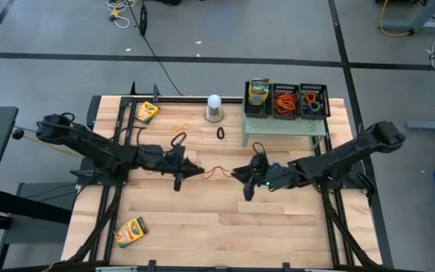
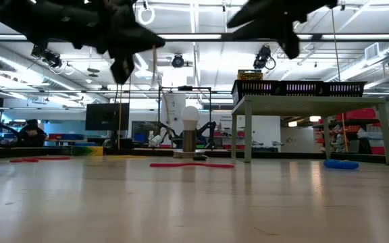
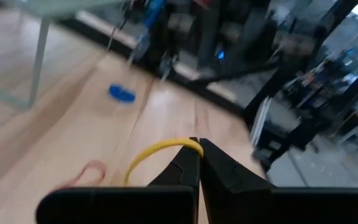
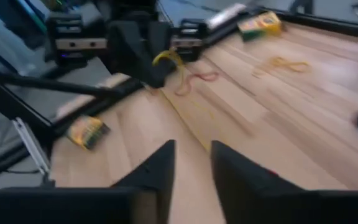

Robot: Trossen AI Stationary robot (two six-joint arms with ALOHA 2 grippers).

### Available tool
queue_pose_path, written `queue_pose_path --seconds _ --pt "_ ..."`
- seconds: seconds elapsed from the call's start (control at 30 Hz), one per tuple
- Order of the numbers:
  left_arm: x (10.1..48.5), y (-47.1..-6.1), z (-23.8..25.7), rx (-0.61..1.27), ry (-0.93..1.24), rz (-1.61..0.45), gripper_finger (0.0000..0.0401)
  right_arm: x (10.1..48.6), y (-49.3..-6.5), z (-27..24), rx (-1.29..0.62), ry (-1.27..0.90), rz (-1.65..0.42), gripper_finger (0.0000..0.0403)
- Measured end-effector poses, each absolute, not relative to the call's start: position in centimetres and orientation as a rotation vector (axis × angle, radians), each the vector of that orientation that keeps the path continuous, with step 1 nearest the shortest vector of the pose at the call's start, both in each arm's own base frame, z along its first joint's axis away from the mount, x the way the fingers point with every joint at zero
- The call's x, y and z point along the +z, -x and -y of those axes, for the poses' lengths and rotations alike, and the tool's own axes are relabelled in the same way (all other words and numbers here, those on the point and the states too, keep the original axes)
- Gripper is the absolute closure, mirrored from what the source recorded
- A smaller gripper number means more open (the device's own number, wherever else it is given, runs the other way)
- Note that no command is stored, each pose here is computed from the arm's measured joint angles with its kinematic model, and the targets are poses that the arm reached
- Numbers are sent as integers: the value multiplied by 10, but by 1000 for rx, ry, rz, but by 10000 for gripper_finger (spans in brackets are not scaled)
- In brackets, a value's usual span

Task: Pick & Place Office Desk Supplies
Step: Put the bottom yellow rubber band into the middle basket on the shelf

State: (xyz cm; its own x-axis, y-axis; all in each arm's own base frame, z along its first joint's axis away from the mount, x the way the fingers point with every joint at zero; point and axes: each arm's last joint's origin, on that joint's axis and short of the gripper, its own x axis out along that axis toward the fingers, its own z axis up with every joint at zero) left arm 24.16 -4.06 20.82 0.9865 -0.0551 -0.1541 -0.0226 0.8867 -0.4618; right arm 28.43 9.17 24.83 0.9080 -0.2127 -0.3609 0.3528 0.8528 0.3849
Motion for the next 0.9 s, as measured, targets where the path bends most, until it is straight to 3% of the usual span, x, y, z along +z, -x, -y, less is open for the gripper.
queue_pose_path --seconds 0.3,0.5,0.73,0.9 --pt "219 -245 22 -34 471 -53 399 217 -327 -90 -303 -501 -183 140" --pt "219 -246 14 -7 476 -46 398 214 -366 -70 -325 -440 -180 83" --pt "221 -246 13 -14 474 -26 398 205 -397 -46 -388 -382 -233 84" --pt "222 -246 14 -60 478 -24 398 206 -400 -34 -404 -356 -230 150"
